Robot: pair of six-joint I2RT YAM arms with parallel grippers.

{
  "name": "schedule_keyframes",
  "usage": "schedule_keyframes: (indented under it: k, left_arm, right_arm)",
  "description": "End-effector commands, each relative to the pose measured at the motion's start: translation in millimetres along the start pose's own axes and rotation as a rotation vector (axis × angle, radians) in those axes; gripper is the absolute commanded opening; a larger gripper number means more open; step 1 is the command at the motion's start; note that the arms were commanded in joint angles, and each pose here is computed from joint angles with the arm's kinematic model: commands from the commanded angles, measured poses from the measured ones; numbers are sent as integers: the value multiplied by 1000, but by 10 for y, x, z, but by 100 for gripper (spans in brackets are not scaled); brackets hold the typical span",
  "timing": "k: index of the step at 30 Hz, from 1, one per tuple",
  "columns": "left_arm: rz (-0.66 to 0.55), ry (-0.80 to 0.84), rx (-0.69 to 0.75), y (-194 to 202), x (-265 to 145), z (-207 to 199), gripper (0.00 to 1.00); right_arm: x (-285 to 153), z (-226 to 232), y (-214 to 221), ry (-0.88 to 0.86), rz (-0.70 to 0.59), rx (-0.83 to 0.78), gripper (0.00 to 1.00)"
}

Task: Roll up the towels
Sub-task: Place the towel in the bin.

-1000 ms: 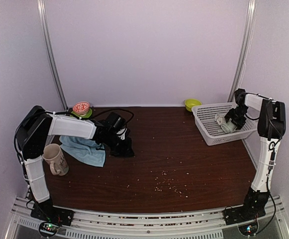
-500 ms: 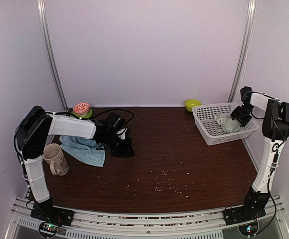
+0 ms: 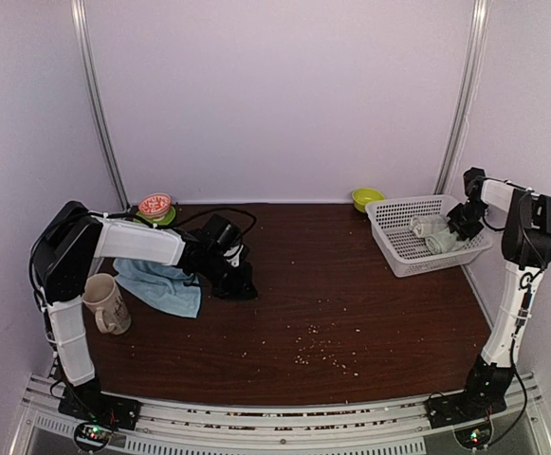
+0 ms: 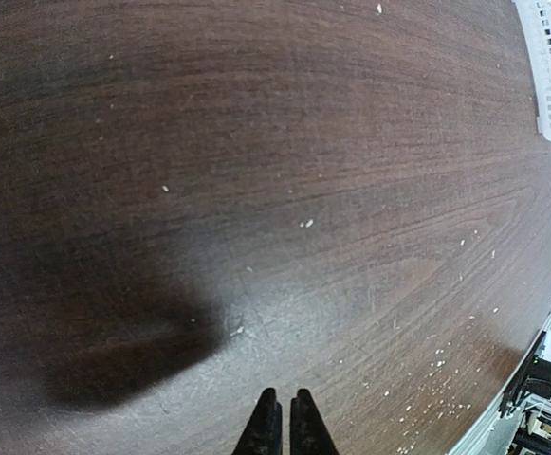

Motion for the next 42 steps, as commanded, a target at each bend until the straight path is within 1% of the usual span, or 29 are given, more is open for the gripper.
schedule_keyframes:
  k: [1,4,12,14,18,20,23,25,36,39,42]
  left_arm:
    - [-1,11,-14,-31,42,24,4]
    - [-2,10,-13,-33,42,25,4]
    - [1,11,-13,-37,51,25,4]
    - [1,9,-13,-38,50,29,4]
    - [-1,11,-11,-52,47,15,4]
    - [-3,13,-7,-66,43,-2,4]
    - [-2,15,-4,-74,49,-10,4]
    - [-3,16,-3,-75,44,-15,4]
    - [-8,32,11,-82,3,-57,4]
    - [-15,40,30,-90,-37,-94,5]
    - [-38,37,70,-125,-169,-164,6]
  right_arm:
    - [175,3,4,-10,31,29,26]
    - [218,55,56,-40,70,45,24]
    - [268,133,64,-92,85,92,25]
    - [247,151,60,-94,91,84,30]
    - [110,163,8,-102,67,65,52]
    - [25,155,-17,-97,51,53,60]
    - [-104,153,-46,-95,33,38,66]
    - [-180,144,-62,-90,23,30,68]
    - [-640,168,-26,-96,-38,-75,72]
    - [-806,258,13,-114,-60,-120,72]
    - [-1109,505,91,-177,-112,-193,72]
Point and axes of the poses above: each gripper's point midway between its finger pads, its own x axis out along the fingers, its own z axis along the line the jaws close on, y = z × x, the point moved 4 cm from there along -x, back along the fingers, and after that the axes turned 7 degrees about -x, right-handed, at the moved point
